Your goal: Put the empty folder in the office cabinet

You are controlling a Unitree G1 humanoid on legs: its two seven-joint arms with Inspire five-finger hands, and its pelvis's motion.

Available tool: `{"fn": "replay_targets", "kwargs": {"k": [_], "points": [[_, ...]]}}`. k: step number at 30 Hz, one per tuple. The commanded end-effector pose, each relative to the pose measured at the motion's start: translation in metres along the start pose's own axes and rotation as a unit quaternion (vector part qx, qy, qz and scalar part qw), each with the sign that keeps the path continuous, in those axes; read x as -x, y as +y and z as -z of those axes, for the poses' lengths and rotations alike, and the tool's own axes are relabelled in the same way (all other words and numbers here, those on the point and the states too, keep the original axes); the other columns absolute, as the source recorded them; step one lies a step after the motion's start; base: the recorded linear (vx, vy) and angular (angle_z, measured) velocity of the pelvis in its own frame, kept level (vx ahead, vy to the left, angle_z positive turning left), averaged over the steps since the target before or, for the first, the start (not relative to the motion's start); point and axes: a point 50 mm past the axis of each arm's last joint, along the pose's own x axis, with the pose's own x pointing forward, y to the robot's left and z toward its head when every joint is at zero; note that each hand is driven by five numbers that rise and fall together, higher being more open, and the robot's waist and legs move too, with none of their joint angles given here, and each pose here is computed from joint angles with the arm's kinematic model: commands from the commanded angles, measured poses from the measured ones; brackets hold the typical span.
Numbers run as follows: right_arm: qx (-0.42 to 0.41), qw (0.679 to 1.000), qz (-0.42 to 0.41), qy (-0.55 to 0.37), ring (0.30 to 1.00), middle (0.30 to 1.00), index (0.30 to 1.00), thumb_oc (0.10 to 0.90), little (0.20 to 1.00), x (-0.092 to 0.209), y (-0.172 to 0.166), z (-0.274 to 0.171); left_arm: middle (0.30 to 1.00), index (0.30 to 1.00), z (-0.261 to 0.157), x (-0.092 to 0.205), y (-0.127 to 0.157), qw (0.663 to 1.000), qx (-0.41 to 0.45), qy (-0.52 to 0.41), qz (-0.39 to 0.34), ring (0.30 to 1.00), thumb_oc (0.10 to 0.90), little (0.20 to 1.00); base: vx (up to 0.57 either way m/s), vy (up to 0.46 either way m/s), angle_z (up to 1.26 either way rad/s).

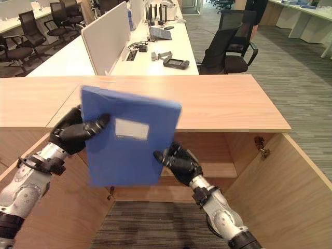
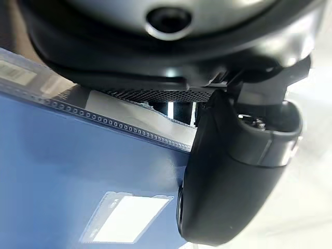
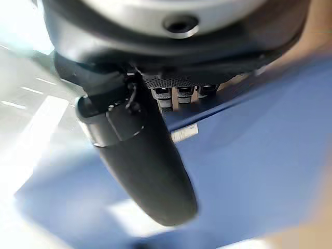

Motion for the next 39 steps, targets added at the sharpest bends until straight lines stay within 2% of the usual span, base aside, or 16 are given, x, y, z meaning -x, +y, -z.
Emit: {"fn": "replay_targets", "kwargs": {"k": [1,7,15,19,23,31,39], "points": [[0.016,0.937,-0.334,-0.104,0.9,0.9,0.9,0.8,0.9,-0.052,0.124,-0.045,0.3,0.3,-0.03,-0.05,-0.063,0.973,0.01,-0.078,0.217,0.3,0.4,0.3,0.0,0.0,0.0],[0.02,0.936,-0.339,-0.091,0.9,0.9,0.9,0.8,0.9,-0.052,0.124,-0.043,0.3,0.3,-0.034,-0.05,-0.07,0.966,-0.007,-0.066,0.248,0.3,0.4,0.3,0.0,0.0,0.0],[0.012,0.929,-0.356,-0.104,0.9,0.9,0.9,0.8,0.9,-0.056,0.135,-0.045,0.3,0.3,-0.034,-0.051,-0.074,0.966,0.009,-0.087,0.243,0.3,0.4,0.3,0.0,0.0,0.0],[0.01,0.925,-0.36,-0.118,0.9,0.9,0.9,0.8,0.9,-0.056,0.138,-0.049,0.3,0.3,-0.032,-0.051,-0.073,0.967,0.027,-0.108,0.228,0.3,0.4,0.3,0.0,0.0,0.0],[-0.011,0.921,-0.357,-0.153,0.9,0.9,0.9,0.8,0.9,-0.056,0.142,-0.055,0.3,0.3,-0.025,-0.05,-0.067,0.971,0.072,-0.15,0.174,0.3,0.4,0.3,0.0,0.0,0.0],[-0.02,0.914,-0.356,-0.193,0.9,0.9,0.9,0.8,0.9,-0.055,0.146,-0.067,0.3,0.3,-0.016,-0.047,-0.056,0.972,0.108,-0.18,0.111,0.3,0.4,0.3,0.0,0.0,0.0],[-0.027,0.911,-0.356,-0.209,0.9,0.9,0.9,0.8,0.9,-0.055,0.148,-0.073,0.3,0.3,-0.012,-0.045,-0.052,0.971,0.118,-0.188,0.086,0.3,0.4,0.3,0.0,0.001,-0.02]]}}
